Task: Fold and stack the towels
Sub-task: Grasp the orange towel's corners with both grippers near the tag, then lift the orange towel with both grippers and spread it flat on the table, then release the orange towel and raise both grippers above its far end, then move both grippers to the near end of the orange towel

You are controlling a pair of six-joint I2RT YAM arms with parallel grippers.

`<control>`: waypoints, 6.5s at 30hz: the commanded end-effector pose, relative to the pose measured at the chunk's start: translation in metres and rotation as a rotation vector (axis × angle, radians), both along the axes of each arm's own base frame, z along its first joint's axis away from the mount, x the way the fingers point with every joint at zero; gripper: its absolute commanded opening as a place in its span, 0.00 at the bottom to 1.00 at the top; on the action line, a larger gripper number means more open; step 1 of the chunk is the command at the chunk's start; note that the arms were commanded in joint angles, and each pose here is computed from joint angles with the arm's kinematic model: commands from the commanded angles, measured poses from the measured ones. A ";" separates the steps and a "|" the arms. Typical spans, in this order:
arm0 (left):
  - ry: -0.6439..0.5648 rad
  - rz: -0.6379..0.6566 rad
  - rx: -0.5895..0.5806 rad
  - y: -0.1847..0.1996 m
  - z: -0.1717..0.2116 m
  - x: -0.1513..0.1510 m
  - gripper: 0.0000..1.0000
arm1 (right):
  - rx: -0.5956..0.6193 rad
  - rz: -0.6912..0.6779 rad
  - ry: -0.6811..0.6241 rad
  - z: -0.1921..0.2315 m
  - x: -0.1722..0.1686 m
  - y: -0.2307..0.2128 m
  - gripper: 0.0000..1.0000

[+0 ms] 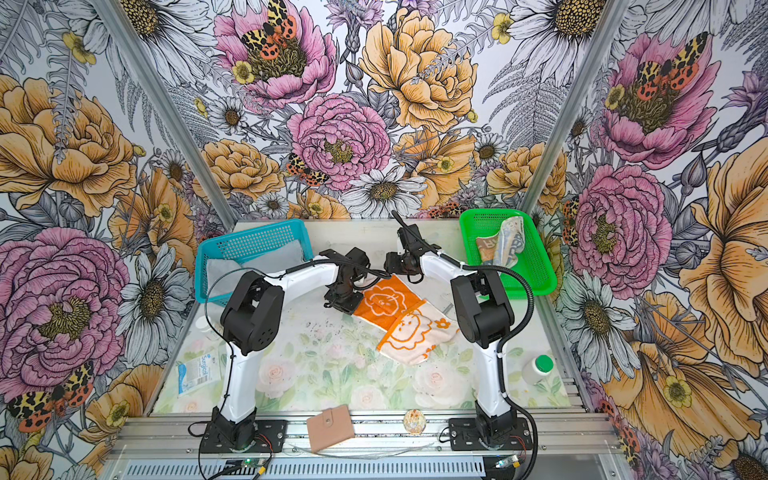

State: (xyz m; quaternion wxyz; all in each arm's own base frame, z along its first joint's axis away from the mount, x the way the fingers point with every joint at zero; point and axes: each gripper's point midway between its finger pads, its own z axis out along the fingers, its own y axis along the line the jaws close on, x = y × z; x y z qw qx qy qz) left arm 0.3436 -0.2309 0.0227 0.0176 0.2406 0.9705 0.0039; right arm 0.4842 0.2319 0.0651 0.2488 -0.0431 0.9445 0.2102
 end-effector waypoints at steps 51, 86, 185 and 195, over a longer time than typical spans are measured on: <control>-0.105 0.046 -0.082 0.008 0.049 0.031 0.00 | 0.056 0.092 -0.123 0.061 -0.003 0.021 0.00; -1.173 -0.192 -0.359 0.018 0.433 -0.085 0.00 | 0.331 0.190 -0.861 0.410 -0.184 -0.042 0.00; -0.120 0.378 -0.230 0.051 0.024 -0.204 0.42 | 0.041 -0.029 0.011 0.000 -0.306 -0.045 0.65; -0.109 0.378 -0.151 0.052 -0.006 -0.203 0.37 | 0.042 -0.005 0.059 -0.012 -0.335 -0.036 0.64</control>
